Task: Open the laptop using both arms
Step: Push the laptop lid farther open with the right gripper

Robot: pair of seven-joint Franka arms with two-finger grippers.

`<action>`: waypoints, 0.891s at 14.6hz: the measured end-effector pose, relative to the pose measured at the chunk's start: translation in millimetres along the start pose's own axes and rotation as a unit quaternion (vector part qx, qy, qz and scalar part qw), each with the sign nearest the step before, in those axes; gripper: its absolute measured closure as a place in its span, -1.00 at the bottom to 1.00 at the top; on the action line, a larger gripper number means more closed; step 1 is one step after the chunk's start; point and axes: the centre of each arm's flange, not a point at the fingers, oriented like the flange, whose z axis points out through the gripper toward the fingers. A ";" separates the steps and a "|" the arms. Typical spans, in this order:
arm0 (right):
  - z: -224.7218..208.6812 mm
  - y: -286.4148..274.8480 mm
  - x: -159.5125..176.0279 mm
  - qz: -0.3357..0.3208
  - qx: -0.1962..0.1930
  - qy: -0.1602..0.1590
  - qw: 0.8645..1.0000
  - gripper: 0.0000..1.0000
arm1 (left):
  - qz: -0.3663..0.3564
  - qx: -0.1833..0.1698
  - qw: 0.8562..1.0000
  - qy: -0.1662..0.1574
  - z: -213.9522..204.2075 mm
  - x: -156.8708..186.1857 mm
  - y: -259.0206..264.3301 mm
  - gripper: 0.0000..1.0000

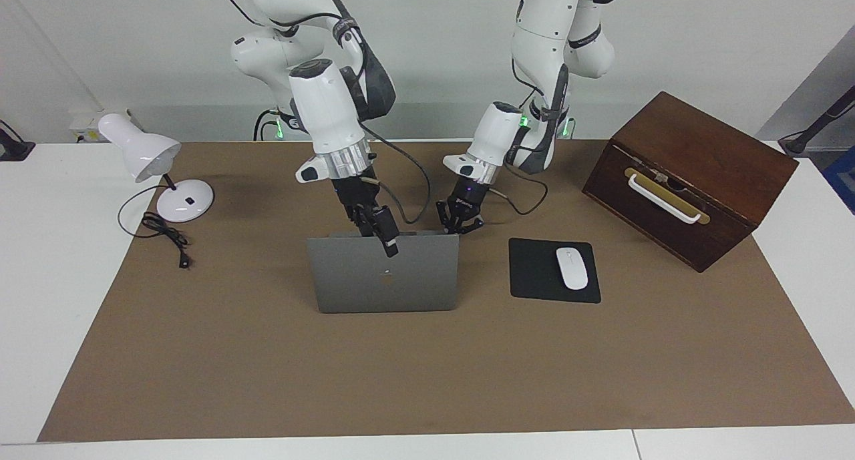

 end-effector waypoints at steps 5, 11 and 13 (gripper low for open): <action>2.1 -8.6 16.0 -0.010 0.002 0.003 1.000 -1.00 | 0.000 0.000 1.000 0.000 0.0 0.0 0.0 0.98; 2.0 -18.2 40.5 -0.027 0.003 -0.001 1.000 -1.00 | 0.001 0.000 1.000 0.000 0.0 0.0 0.0 0.98; 1.1 -23.1 46.5 -0.030 0.005 -0.003 1.000 -1.00 | 0.001 0.000 1.000 0.000 0.1 0.0 0.0 0.98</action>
